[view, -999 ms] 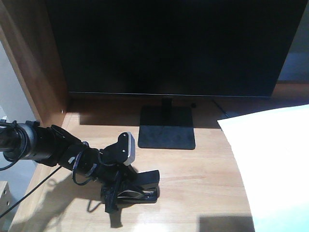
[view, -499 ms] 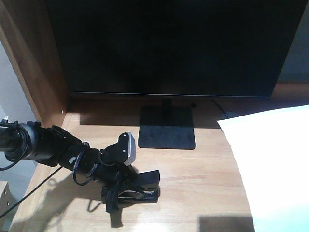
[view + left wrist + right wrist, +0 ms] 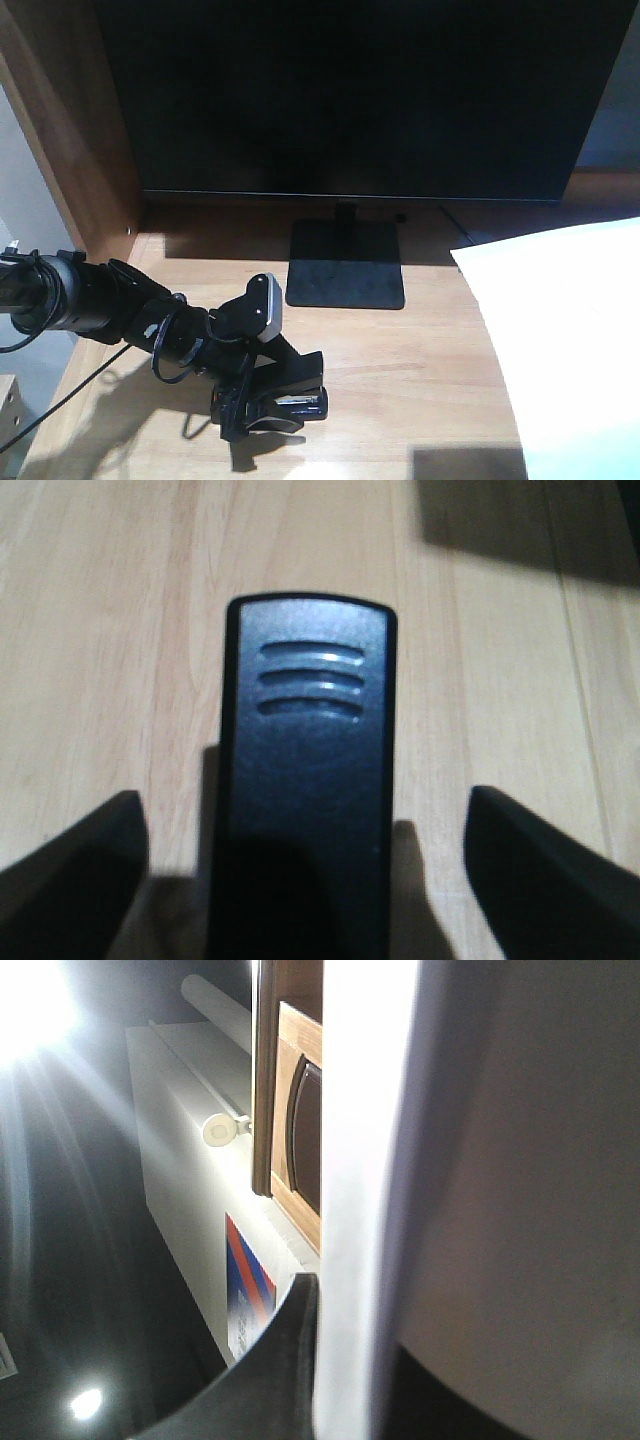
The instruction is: Grab stapler and paper to desk for stapling
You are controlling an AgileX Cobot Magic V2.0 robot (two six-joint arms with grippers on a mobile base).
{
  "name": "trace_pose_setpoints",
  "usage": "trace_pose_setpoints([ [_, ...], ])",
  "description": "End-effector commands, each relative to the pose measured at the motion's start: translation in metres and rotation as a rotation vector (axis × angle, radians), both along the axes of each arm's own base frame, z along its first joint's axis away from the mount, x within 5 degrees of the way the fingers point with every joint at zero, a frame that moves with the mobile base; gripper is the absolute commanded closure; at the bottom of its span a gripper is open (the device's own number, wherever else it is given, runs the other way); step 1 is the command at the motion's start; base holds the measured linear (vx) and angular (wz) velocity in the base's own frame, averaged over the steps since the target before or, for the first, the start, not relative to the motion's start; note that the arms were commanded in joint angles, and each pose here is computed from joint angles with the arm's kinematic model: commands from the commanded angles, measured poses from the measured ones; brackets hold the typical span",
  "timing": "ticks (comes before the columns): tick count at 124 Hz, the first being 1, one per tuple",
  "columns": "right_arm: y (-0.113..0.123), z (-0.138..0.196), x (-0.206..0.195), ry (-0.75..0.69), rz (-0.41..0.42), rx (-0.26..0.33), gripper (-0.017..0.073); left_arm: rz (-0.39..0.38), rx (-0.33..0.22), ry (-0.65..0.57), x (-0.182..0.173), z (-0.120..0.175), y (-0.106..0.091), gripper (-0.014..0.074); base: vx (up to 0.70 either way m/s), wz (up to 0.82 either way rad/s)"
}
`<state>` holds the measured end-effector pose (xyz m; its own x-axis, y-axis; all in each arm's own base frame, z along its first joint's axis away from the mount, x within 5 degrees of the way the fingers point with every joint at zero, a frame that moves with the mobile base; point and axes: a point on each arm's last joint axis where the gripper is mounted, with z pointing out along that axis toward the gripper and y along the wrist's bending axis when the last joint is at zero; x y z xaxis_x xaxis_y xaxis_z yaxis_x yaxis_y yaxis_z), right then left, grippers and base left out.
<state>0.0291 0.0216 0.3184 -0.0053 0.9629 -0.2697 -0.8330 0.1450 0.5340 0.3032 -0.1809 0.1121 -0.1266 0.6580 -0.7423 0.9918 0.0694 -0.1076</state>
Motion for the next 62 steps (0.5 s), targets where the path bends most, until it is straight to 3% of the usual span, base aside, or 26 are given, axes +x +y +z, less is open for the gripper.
trace_pose_setpoints([
  [1,0.0,0.009,-0.002,-0.046,0.002,0.007,0.0565,-0.005,-0.091,-0.055,0.002,0.032,-0.007,-0.0107,0.0,0.0],
  [29,0.0,0.009,-0.002,-0.046,0.002,0.007,0.0565,-0.008,-0.111,-0.098,0.0,0.049,-0.006,-0.0071,0.0,0.0],
  [62,0.0,0.009,-0.002,-0.046,0.002,0.007,0.0565,0.098,-0.146,-0.031,-0.003,0.078,-0.004,0.0119,0.0,0.0],
])
